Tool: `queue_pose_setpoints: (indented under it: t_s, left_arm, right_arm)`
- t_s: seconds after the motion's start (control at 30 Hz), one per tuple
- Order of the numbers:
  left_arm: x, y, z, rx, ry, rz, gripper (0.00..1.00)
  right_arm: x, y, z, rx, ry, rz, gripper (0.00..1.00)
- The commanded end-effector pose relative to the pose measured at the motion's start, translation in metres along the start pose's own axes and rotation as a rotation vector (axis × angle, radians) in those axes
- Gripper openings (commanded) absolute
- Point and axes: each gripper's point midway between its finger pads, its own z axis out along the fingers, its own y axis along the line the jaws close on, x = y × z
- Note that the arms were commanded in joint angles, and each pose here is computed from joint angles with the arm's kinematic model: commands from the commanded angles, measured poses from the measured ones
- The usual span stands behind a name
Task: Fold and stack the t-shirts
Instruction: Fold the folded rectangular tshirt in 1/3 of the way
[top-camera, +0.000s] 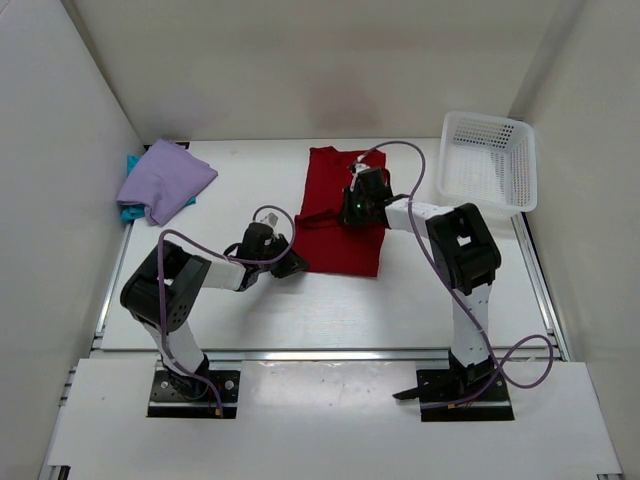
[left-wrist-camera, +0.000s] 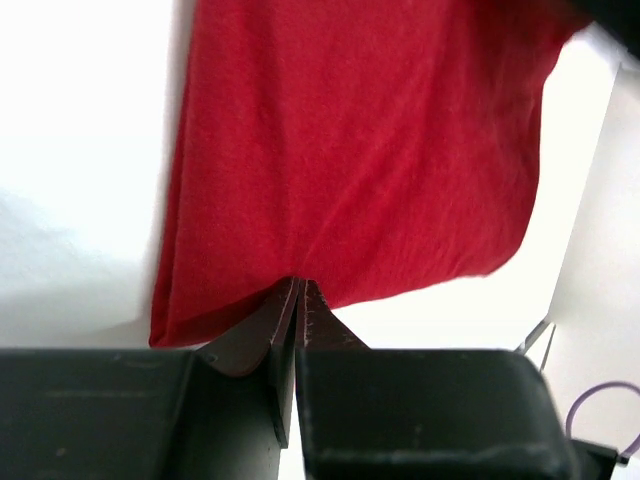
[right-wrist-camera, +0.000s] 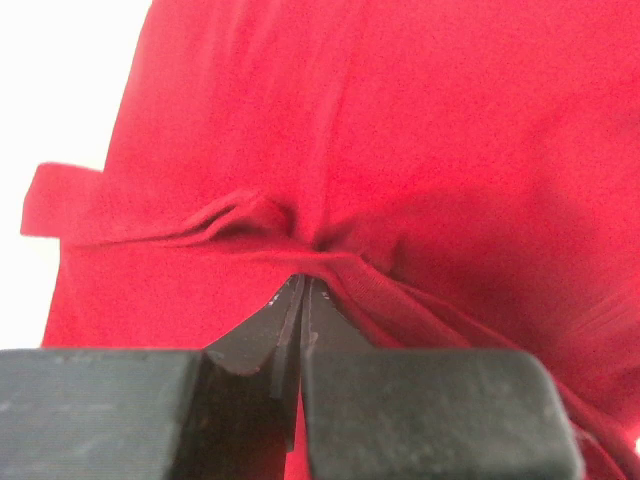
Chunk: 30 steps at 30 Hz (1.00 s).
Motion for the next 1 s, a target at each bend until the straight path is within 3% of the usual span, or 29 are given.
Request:
queue_pose_setpoints:
  t_s: [0.0,0.17,0.27,0.3,0.37,0.47,0.6,0.77,0.97]
  left_arm:
    - [0.030,0.009,-0.009,-0.039,0.066,0.016,0.14]
    - [0.037,0.000,-0.016,-0.013,0.077,0.036,0.14]
    - [0.032,-0.009,-0.023,0.004,0.061,0.053,0.15]
    - [0.028,-0.014,-0.026,0.020,0.050,0.053,0.15]
    - [0.020,-0.021,-0.033,0.038,0.028,0.053,0.16]
    - [0.014,-0.027,-0.043,0.056,0.003,0.062,0.17]
    - [0.012,-0.019,-0.052,0.046,-0.015,0.052,0.19]
    - [0.015,-0.012,-0.058,0.051,-0.012,0.037,0.20]
    - [0.010,0.010,-0.070,0.005,-0.030,0.038,0.23]
  right_arm:
    - [-0.069,-0.024,-0.003,0.068,-0.173,0.004,0.00]
    - [-0.112,-0.012,-0.035,0.049,-0.229,-0.019,0.00]
    - [-0.096,0.001,-0.062,0.027,-0.224,-0.027,0.00]
    - [-0.065,0.004,-0.058,0.004,-0.171,-0.009,0.00]
    - [-0.049,0.037,-0.074,-0.103,-0.179,-0.016,0.00]
    - [-0.003,0.056,-0.066,-0.143,-0.080,-0.045,0.00]
    - [0.010,0.067,-0.043,-0.210,-0.006,-0.044,0.00]
    - [-0.030,0.038,-0.014,-0.217,-0.040,0.035,0.00]
    - [-0.026,0.018,0.008,-0.259,0.011,0.127,0.00]
